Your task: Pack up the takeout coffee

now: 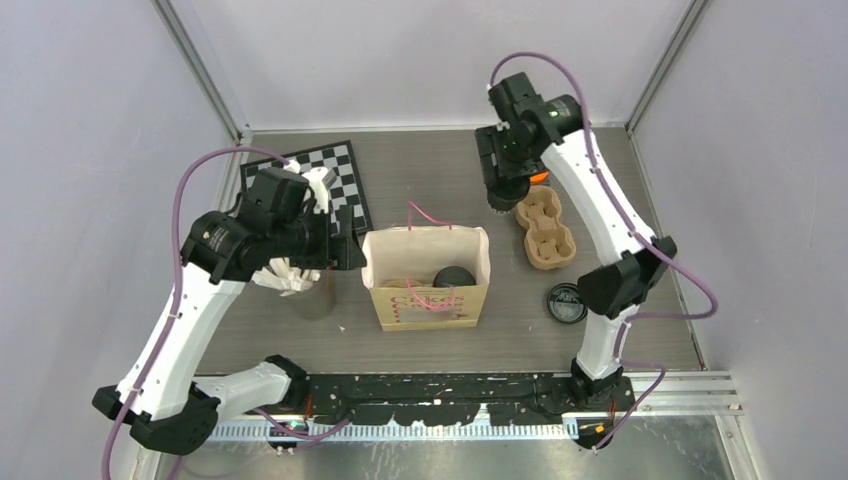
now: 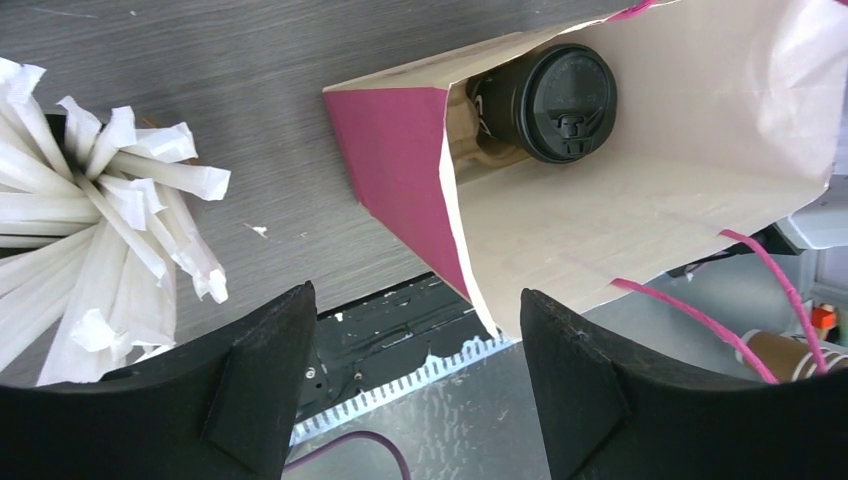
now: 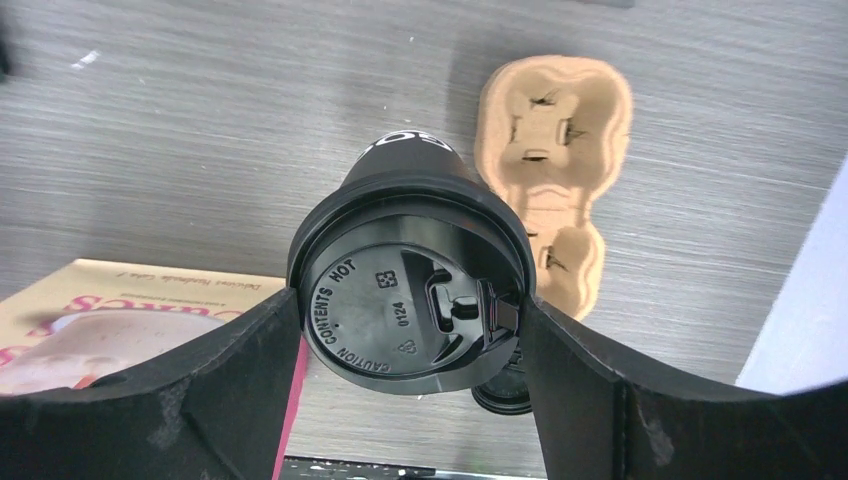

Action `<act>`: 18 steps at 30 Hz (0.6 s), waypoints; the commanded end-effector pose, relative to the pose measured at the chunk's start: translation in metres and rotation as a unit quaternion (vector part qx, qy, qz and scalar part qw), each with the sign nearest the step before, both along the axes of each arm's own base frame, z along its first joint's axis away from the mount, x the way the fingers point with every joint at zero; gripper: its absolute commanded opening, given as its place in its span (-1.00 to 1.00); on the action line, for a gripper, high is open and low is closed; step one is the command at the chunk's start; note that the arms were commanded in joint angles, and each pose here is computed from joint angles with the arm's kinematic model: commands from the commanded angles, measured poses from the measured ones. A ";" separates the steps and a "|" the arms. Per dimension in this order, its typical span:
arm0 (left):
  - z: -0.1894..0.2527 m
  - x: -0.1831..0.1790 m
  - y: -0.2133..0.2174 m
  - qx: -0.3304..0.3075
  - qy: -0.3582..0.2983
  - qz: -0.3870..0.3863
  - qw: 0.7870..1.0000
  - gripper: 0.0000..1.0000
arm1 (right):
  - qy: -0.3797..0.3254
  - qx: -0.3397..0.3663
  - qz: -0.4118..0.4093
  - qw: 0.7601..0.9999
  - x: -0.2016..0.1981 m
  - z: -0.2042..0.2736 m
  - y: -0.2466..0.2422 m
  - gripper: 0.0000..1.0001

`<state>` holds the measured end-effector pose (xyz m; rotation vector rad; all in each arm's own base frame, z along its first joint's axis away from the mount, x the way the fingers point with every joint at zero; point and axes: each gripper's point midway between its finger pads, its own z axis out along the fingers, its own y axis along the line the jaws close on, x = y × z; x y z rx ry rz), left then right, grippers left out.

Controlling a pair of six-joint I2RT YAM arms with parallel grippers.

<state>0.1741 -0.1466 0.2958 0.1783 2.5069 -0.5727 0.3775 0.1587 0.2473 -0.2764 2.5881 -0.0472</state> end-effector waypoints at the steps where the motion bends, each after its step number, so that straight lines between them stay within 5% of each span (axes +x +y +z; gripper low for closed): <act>1: 0.016 0.008 -0.012 -0.040 -0.015 0.005 0.999 0.50 | -0.065 0.015 -0.024 0.997 -0.039 0.078 -0.024 0.58; 8: 0.012 0.012 -0.023 -0.057 0.005 0.004 0.998 0.38 | -0.147 0.040 0.014 0.988 -0.091 0.141 -0.016 0.57; 18: 0.004 0.017 -0.023 -0.049 0.008 0.012 0.999 0.25 | -0.195 0.112 0.074 0.972 -0.165 0.172 -0.003 0.57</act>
